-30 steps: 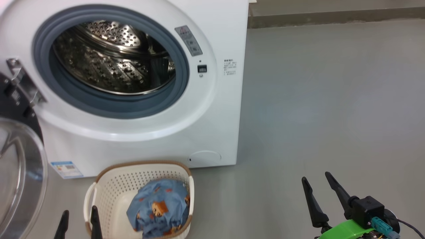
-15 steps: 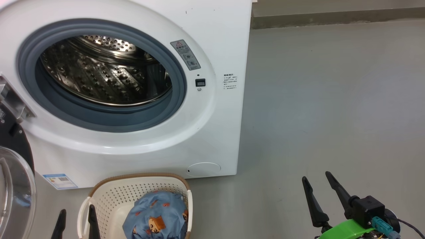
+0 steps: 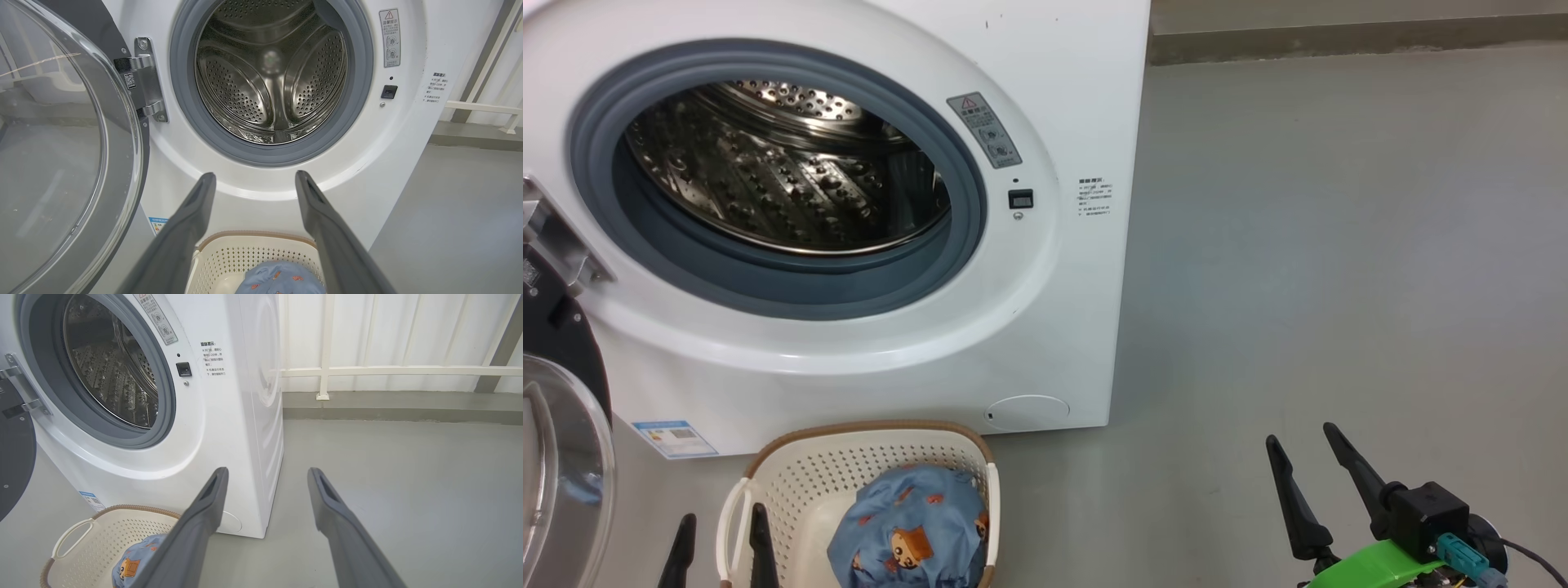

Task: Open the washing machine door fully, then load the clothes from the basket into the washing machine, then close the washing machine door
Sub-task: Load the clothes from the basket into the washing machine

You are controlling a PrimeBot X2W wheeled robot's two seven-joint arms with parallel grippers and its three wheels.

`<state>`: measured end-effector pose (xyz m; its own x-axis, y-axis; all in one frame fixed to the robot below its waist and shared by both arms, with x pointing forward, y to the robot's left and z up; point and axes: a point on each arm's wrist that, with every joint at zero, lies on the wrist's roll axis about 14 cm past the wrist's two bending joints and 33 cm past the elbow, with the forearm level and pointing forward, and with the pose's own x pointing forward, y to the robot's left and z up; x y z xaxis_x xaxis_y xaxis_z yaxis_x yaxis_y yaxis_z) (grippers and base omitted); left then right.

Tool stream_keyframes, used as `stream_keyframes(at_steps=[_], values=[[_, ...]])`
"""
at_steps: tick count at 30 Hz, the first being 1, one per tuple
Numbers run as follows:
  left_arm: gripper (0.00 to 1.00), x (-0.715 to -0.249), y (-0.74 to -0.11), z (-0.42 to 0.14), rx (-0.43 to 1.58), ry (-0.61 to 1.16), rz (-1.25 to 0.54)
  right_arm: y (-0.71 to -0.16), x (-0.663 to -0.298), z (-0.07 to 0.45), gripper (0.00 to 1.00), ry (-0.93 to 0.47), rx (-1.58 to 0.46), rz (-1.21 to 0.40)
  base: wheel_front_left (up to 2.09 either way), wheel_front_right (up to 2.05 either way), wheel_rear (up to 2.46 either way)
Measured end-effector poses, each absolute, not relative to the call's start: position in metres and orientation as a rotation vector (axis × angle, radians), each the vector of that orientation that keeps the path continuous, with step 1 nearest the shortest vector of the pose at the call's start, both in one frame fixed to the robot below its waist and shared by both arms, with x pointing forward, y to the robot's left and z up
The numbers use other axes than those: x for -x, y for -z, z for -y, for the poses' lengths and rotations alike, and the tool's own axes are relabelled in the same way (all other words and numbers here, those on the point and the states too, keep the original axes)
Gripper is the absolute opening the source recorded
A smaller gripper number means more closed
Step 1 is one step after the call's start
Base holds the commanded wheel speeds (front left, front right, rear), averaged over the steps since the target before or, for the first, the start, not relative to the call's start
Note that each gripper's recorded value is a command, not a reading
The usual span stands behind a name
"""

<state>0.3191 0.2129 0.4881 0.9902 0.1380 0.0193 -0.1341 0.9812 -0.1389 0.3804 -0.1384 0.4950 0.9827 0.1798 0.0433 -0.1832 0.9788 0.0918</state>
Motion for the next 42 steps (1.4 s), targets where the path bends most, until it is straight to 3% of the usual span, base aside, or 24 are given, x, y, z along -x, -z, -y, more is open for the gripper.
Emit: stream_keyframes(at_steps=[24, 42], values=[[1.00, -0.328, -0.466, -0.203, 0.142, -0.119, -0.047, -0.469, -0.387, 0.139, 1.00, -0.180, -0.102, -0.040, 0.00, 0.00, 0.00], [1.00, -0.391, -0.418, -0.178, 0.271, -0.052, -0.173, -0.431, -0.426, 0.131, 1.00, -0.204, -0.122, -0.123, 0.00, 0.00, 0.00]])
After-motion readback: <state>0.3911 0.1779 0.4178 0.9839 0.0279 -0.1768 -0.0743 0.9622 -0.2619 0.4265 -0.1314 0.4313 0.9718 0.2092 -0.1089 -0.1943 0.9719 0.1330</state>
